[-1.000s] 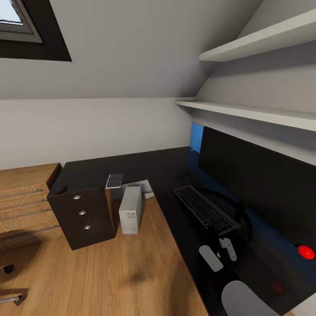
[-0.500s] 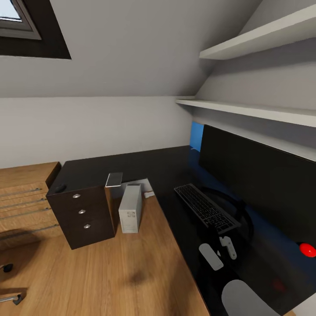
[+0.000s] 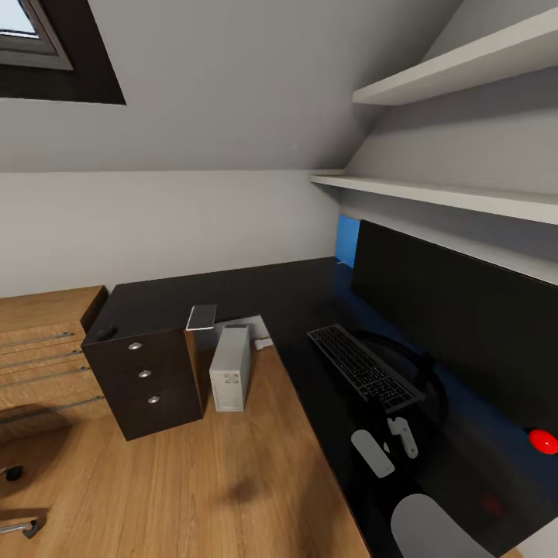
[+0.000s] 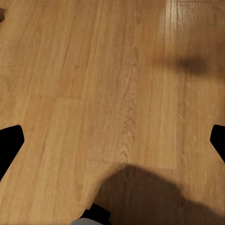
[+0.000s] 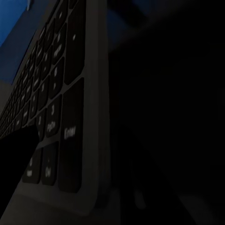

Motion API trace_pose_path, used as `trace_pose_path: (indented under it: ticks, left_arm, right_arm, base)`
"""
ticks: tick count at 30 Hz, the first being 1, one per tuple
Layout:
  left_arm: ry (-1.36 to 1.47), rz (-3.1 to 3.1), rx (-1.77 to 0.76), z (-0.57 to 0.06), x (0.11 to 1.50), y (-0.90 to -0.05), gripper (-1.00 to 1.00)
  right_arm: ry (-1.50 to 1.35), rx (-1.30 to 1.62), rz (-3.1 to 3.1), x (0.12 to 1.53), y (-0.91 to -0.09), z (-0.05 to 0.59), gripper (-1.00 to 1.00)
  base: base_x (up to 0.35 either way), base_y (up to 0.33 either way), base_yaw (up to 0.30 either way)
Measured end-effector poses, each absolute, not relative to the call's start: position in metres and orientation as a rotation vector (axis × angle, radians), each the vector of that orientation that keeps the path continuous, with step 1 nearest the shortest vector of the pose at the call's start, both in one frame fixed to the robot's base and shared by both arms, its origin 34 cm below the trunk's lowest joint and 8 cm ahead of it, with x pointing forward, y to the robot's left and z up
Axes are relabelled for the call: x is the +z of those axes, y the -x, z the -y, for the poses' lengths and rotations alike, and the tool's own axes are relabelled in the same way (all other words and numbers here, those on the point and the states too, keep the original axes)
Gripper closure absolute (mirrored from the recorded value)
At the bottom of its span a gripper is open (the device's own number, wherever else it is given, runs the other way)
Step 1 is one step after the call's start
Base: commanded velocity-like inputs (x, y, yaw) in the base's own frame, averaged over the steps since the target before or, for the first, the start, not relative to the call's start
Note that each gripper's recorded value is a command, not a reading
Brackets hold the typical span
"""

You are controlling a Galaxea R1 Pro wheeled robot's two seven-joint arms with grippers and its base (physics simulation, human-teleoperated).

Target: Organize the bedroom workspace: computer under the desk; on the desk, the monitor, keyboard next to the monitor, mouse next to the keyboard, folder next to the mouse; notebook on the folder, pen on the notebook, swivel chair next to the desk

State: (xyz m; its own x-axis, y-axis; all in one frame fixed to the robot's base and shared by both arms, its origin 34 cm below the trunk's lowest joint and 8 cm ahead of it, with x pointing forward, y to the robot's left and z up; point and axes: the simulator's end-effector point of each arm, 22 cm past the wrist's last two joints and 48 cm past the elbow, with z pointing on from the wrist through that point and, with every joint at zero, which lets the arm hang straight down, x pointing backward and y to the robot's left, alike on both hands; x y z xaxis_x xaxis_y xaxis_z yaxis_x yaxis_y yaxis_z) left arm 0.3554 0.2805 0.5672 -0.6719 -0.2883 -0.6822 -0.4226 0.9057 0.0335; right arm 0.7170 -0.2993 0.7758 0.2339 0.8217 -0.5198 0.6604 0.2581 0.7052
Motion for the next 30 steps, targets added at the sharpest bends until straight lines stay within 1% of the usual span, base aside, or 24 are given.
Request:
trace_pose_path:
  ticks: [24, 30]
  left_arm:
    - [0.507, -2.354, 0.245, -0.2812, 0.5664, -0.3542, -1.00]
    - [0.507, -2.358, 0.246, -0.2815, 0.5653, -0.3527, -1.00]
  right_arm:
    - [-1.459, 0.195, -1.482, 0.7760, -0.7171, 0.2992, 1.00]
    - [-1.460, 0.195, -1.482, 0.7758, -0.7173, 0.2991, 1.00]
  base:
    - [0.000, 0.000, 0.000]
    - [-0.111, -0.065, 0.000]
